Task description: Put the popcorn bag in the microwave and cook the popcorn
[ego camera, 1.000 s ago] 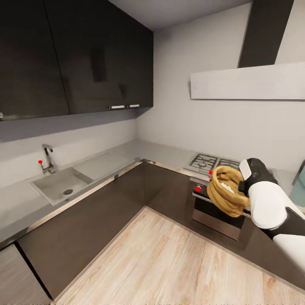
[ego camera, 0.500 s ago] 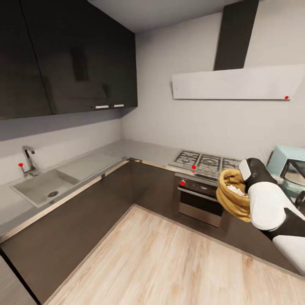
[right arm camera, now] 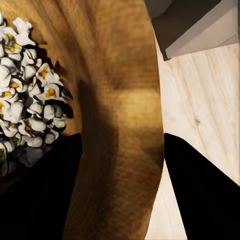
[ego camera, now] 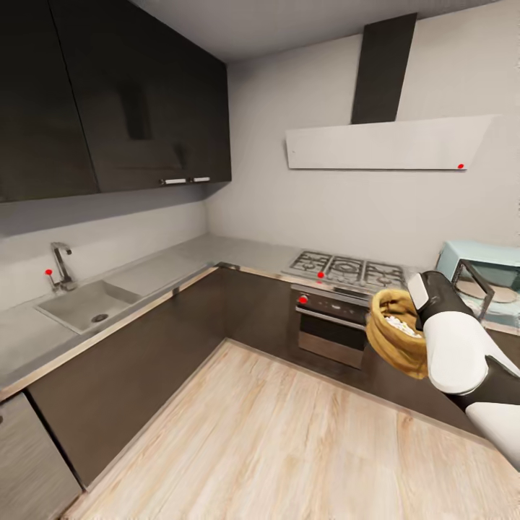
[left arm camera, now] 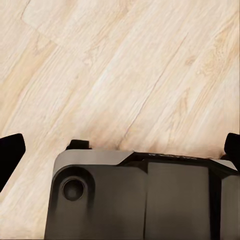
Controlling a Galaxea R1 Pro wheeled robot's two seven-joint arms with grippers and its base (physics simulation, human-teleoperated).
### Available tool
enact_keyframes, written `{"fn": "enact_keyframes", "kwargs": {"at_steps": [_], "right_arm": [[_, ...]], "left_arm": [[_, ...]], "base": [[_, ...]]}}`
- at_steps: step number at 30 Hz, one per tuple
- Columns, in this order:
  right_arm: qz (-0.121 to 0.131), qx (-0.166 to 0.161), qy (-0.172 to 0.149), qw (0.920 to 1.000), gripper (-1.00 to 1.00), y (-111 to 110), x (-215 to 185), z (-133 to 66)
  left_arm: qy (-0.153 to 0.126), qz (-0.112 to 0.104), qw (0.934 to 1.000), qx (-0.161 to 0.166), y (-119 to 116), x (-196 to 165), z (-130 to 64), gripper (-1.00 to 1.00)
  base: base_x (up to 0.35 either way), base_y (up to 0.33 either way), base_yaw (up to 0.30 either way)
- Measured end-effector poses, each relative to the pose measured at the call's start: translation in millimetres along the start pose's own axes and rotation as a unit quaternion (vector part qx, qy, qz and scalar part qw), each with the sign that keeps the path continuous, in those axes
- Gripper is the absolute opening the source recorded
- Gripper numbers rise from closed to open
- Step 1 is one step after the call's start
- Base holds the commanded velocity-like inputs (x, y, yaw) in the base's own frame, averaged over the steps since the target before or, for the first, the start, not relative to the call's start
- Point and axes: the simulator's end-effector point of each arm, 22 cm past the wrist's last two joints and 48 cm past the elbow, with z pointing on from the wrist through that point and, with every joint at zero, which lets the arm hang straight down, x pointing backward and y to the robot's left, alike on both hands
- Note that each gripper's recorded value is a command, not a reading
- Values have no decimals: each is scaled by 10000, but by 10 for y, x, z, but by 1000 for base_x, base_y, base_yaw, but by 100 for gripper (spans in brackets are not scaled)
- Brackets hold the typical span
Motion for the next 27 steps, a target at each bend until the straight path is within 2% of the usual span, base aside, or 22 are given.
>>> {"fn": "enact_keyframes", "kwargs": {"at_steps": [4,23,27], "right_arm": [[2,30,10,10000,-100,-23,10,18],[-23,61,2,10000,-100,-19,21,17],[-18,71,0,10000,-100,-37,20,18]], "left_arm": [[0,0,10000,1,-2,0,0,100],[0,10,10000,2,-1,0,0,100],[-1,0,10000,-5,8,2,-3,100]], "base": [[-343,0,-119],[-342,-1,-277],[8,-216,-17]]}}
